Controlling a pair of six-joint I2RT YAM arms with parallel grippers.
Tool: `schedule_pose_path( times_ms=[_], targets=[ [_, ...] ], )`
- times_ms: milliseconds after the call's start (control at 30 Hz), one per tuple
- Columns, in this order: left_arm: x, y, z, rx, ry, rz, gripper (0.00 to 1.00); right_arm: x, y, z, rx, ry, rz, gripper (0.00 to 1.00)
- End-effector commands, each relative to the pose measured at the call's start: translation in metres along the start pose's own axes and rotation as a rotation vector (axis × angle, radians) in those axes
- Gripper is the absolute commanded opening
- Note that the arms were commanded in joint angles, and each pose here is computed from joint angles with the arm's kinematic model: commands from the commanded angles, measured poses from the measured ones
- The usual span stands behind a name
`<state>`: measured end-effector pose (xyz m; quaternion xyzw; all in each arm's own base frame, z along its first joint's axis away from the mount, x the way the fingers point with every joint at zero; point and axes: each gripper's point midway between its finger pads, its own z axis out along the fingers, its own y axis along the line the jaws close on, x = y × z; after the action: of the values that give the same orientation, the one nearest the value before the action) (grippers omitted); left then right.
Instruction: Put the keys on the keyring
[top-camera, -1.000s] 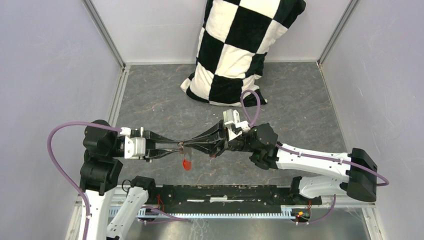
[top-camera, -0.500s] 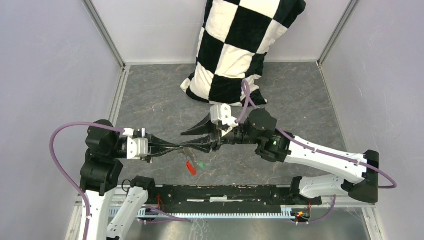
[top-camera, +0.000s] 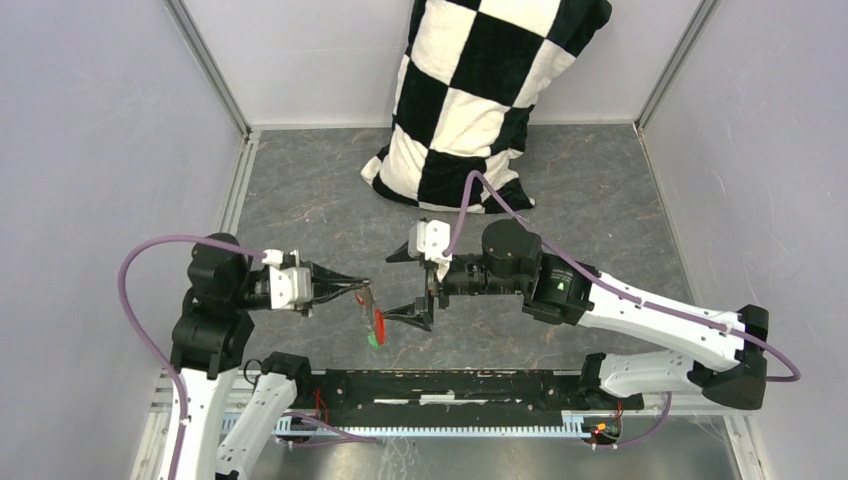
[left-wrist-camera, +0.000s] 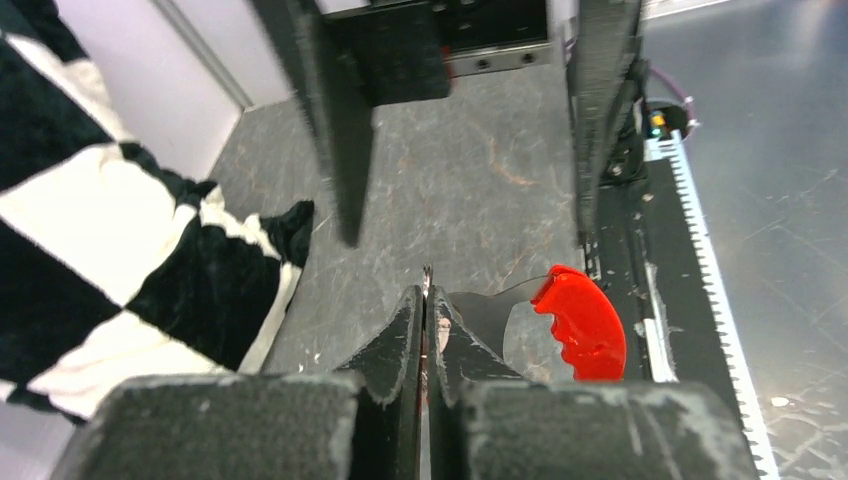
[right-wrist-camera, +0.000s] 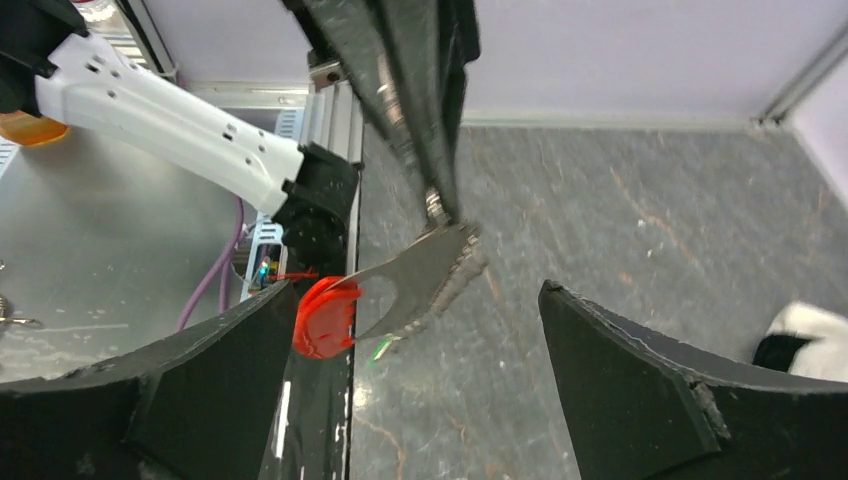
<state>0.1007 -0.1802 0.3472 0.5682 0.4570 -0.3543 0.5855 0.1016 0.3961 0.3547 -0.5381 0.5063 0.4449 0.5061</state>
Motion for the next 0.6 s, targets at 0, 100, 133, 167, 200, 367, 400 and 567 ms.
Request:
schedule_pose_path(
  times_ms=[0, 100, 133, 167, 200, 367, 400, 567],
  targets=[
    [0.029, 0.037, 0.003, -0.12, 0.064, 0.018, 0.02, 0.004, -0.01, -0.011, 0.1, -0.077, 0.057, 0.98],
    [0.037, 0.053, 0.003, -0.188, 0.077, -0.012, 0.02, 0.026, -0.016, -0.003, 0.169, -0.045, 0.11, 0.98],
    [0.038, 0.055, 0.003, -0.198, 0.079, -0.02, 0.02, 0.035, -0.021, -0.001, 0.22, -0.03, 0.12, 0.98],
    [0.038, 0.057, 0.003, -0.203, 0.08, -0.028, 0.02, 0.044, -0.025, 0.001, 0.25, -0.018, 0.125, 0.98],
    [0.038, 0.058, 0.003, -0.204, 0.08, -0.033, 0.02, 0.051, -0.028, 0.002, 0.279, -0.015, 0.125, 0.98],
    [0.037, 0.057, 0.003, -0.207, 0.079, -0.043, 0.02, 0.063, -0.04, 0.004, 0.364, -0.112, 0.108, 0.98],
    [0.038, 0.057, 0.003, -0.211, 0.08, -0.042, 0.02, 0.065, -0.043, 0.007, 0.374, -0.114, 0.1, 0.98],
    [0.037, 0.056, 0.002, -0.218, 0.08, -0.047, 0.02, 0.07, -0.047, 0.017, 0.394, -0.144, 0.091, 0.98]
  ],
)
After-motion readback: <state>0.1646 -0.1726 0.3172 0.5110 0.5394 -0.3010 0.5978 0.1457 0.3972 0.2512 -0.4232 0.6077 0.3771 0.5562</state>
